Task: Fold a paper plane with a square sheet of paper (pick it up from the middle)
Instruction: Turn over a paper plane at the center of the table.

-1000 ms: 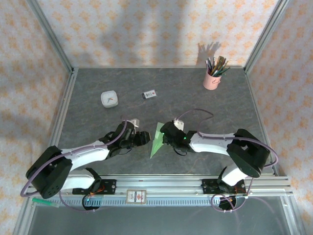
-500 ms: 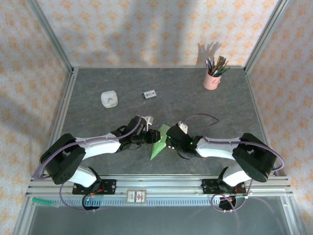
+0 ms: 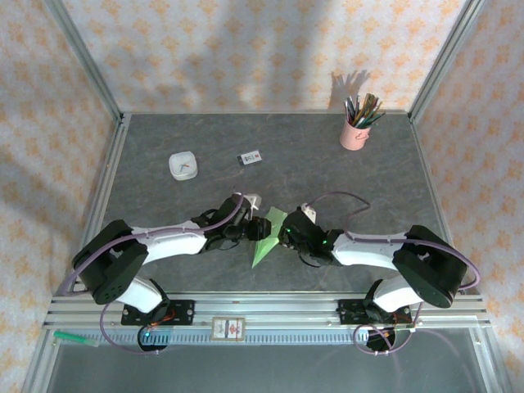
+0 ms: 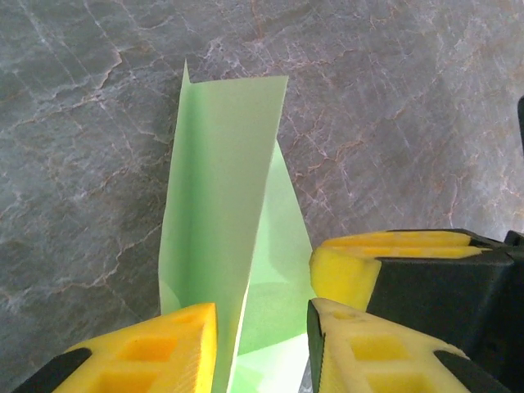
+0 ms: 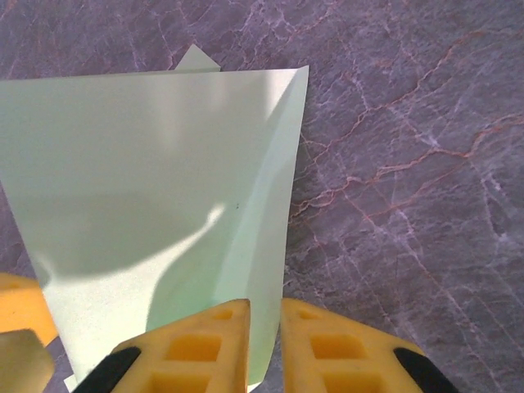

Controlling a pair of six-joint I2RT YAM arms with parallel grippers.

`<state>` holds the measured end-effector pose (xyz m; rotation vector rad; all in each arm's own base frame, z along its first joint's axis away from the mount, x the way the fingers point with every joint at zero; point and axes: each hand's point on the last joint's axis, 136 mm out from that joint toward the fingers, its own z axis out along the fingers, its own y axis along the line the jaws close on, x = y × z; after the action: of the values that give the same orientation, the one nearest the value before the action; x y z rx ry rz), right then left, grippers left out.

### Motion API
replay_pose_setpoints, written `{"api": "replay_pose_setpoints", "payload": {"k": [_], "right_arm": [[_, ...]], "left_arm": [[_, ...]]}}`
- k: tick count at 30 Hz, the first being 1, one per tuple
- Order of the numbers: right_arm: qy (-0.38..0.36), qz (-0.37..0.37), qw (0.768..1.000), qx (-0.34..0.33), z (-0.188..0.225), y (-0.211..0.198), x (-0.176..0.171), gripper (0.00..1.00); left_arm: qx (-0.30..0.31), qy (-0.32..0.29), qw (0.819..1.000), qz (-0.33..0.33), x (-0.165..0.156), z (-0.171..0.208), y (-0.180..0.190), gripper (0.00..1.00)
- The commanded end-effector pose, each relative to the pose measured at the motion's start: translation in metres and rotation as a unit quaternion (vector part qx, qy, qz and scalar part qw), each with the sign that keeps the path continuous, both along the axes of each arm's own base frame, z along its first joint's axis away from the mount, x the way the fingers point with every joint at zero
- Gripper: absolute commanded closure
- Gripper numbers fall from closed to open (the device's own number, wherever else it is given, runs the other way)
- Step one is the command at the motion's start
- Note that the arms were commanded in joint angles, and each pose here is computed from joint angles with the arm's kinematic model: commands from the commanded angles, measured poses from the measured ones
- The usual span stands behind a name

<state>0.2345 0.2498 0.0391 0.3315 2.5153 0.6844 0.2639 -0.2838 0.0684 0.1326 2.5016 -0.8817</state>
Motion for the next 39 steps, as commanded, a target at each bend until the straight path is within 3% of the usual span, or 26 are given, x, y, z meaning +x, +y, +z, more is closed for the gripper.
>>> {"api": "replay_pose_setpoints", "payload": {"k": [1, 8, 14, 17, 21, 25, 31, 39], "right_arm": [[-0.001, -0.011, 1.0, 0.001, -0.003, -0.004, 0.002, 0.84], [-0.002, -0.014, 1.0, -0.002, -0.005, -0.007, 0.003, 0.84], [-0.021, -0.015, 1.0, 0.005, 0.011, -0.01, 0.008, 0.8], [-0.035, -0.018, 0.999, 0.005, 0.025, -0.016, 0.014, 0.73], [-0.064, -0.027, 0.998, 0.004, 0.05, -0.031, 0.027, 0.64], [-0.089, -0.034, 0.995, -0.002, 0.066, -0.046, 0.039, 0.54], [-0.119, -0.034, 0.992, -0.032, 0.086, -0.058, 0.049, 0.51], [-0.119, -0.023, 0.991, -0.049, 0.08, -0.059, 0.049, 0.5]], "left_arm": [[0.029, -0.006, 1.0, -0.004, 0.006, -0.006, 0.0, 0.64], [0.029, 0.001, 0.999, -0.015, 0.012, -0.016, -0.012, 0.72], [0.052, -0.006, 0.999, 0.003, 0.023, -0.018, -0.008, 0.94], [0.09, -0.029, 0.995, 0.035, 0.035, -0.009, 0.01, 0.97], [0.165, -0.066, 0.98, 0.094, 0.059, 0.003, 0.05, 0.98], [0.219, -0.072, 0.966, 0.121, 0.075, 0.002, 0.068, 0.98], [0.241, -0.053, 0.961, 0.125, 0.09, -0.013, 0.064, 0.97], [0.232, -0.037, 0.964, 0.127, 0.096, -0.021, 0.055, 0.93]]}}
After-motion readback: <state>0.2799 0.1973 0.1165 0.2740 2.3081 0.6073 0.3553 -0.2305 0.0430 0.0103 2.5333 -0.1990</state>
